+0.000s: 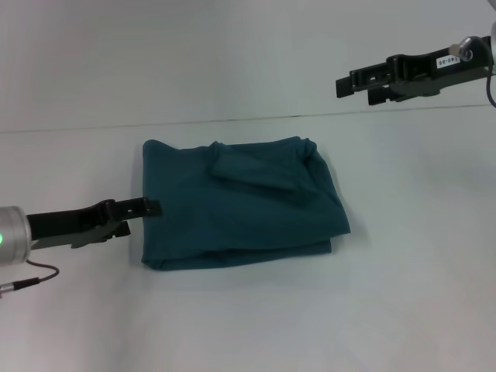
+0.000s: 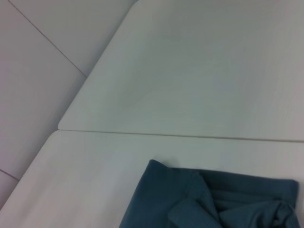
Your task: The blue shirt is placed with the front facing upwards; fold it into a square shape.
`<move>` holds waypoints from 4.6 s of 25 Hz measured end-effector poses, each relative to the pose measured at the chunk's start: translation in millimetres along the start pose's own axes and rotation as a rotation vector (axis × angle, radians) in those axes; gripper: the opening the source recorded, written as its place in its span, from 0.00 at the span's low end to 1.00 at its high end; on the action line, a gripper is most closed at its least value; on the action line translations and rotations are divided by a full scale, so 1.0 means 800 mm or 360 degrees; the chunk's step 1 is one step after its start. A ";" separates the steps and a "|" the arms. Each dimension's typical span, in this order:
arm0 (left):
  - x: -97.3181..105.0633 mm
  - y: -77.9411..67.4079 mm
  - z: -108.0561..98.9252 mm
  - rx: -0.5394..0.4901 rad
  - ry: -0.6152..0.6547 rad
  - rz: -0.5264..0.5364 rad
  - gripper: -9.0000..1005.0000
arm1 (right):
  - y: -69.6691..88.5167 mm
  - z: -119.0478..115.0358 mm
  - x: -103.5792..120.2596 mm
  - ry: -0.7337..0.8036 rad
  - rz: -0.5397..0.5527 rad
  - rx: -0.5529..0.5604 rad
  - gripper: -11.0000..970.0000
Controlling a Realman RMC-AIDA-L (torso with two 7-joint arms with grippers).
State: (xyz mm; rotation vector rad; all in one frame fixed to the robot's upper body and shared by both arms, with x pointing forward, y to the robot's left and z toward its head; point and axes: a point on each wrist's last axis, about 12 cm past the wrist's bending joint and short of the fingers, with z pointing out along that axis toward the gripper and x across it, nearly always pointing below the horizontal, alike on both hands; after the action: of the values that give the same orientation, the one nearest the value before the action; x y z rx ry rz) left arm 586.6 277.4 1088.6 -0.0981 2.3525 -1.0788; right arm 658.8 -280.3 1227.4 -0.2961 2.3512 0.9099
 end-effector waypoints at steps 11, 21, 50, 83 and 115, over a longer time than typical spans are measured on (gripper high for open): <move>-0.008 -0.005 0.037 -0.0134 0.0098 0.0056 0.90 | -0.008 -0.010 0.009 0.0017 0.0034 -0.0008 0.88; -0.003 -0.017 0.061 -0.0146 0.0173 0.0059 0.87 | -0.009 -0.011 0.009 0.0020 0.0037 -0.0006 0.88; 0.010 -0.039 0.045 0.0058 0.0362 0.0075 0.10 | -0.014 -0.018 0.010 -0.0018 0.0053 -0.0008 0.88; 0.009 0.041 -0.096 -0.0214 0.0155 -0.0190 0.26 | -0.019 -0.023 0.014 -0.0030 0.0068 -0.0008 0.88; 0.038 0.020 -0.116 0.0412 0.0024 -0.0261 0.92 | 0.002 -0.004 0.011 0.0081 -0.0112 -0.0049 0.88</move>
State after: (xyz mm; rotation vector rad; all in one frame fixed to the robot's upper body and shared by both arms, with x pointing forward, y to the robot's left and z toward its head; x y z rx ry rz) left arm 516.5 342.5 1112.6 -0.1898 2.2263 -1.4580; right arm 649.7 -281.3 1224.6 -0.4160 2.3590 0.9158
